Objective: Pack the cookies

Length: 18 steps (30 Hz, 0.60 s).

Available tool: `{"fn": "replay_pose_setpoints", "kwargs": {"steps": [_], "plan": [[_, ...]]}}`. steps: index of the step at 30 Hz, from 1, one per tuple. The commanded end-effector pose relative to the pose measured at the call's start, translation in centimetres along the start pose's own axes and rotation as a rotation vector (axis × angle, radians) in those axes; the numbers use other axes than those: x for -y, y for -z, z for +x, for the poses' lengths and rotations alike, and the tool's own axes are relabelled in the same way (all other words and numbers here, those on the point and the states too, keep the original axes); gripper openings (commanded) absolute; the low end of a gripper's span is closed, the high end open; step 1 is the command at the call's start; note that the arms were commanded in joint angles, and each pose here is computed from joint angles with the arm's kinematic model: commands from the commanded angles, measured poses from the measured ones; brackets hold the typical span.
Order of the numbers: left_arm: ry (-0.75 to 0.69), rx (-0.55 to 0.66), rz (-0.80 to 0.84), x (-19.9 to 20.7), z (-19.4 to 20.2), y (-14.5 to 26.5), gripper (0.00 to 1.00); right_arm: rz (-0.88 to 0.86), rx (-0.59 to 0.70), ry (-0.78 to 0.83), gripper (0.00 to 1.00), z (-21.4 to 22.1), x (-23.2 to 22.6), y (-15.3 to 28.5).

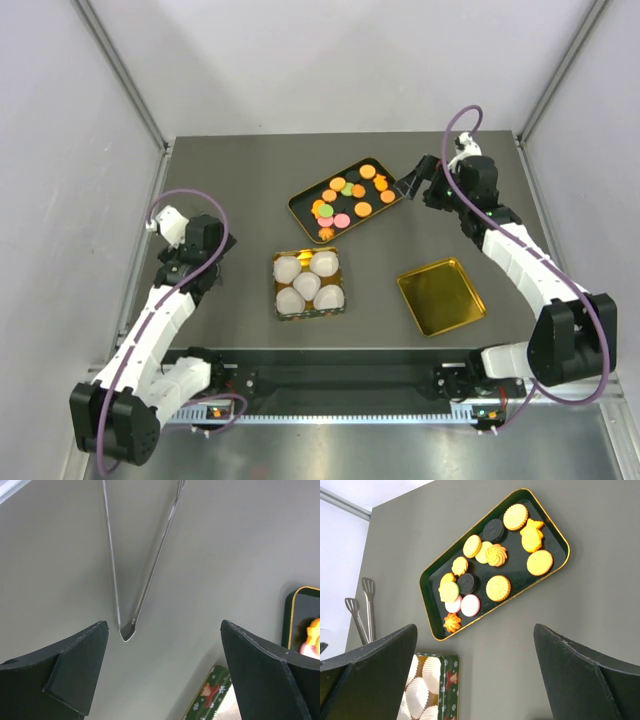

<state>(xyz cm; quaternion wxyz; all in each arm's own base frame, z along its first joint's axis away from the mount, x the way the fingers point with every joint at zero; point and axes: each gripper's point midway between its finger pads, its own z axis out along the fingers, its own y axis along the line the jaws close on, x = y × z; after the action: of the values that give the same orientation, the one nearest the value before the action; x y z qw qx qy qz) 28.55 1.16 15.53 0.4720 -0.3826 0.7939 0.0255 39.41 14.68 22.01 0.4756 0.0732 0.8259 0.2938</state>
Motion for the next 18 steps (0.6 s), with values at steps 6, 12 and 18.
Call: {"fn": "replay_pose_setpoints", "kwargs": {"steps": [6, 12, 18], "plan": [[-0.066, 0.031, -0.012, -1.0, 0.3, -0.9, 0.99, -0.046, 0.088, 0.049, 1.00, -2.5, -2.0, 1.1], [-0.112, -0.004, -0.042, -1.4, 1.4, -2.1, 0.99, -0.047, 0.072, 0.054, 1.00, -2.2, -1.9, 0.9], [-0.147, -0.034, -0.081, -2.1, 1.8, -3.6, 0.99, -0.060, 0.070, 0.057, 1.00, -2.1, -2.2, 1.1]]}}
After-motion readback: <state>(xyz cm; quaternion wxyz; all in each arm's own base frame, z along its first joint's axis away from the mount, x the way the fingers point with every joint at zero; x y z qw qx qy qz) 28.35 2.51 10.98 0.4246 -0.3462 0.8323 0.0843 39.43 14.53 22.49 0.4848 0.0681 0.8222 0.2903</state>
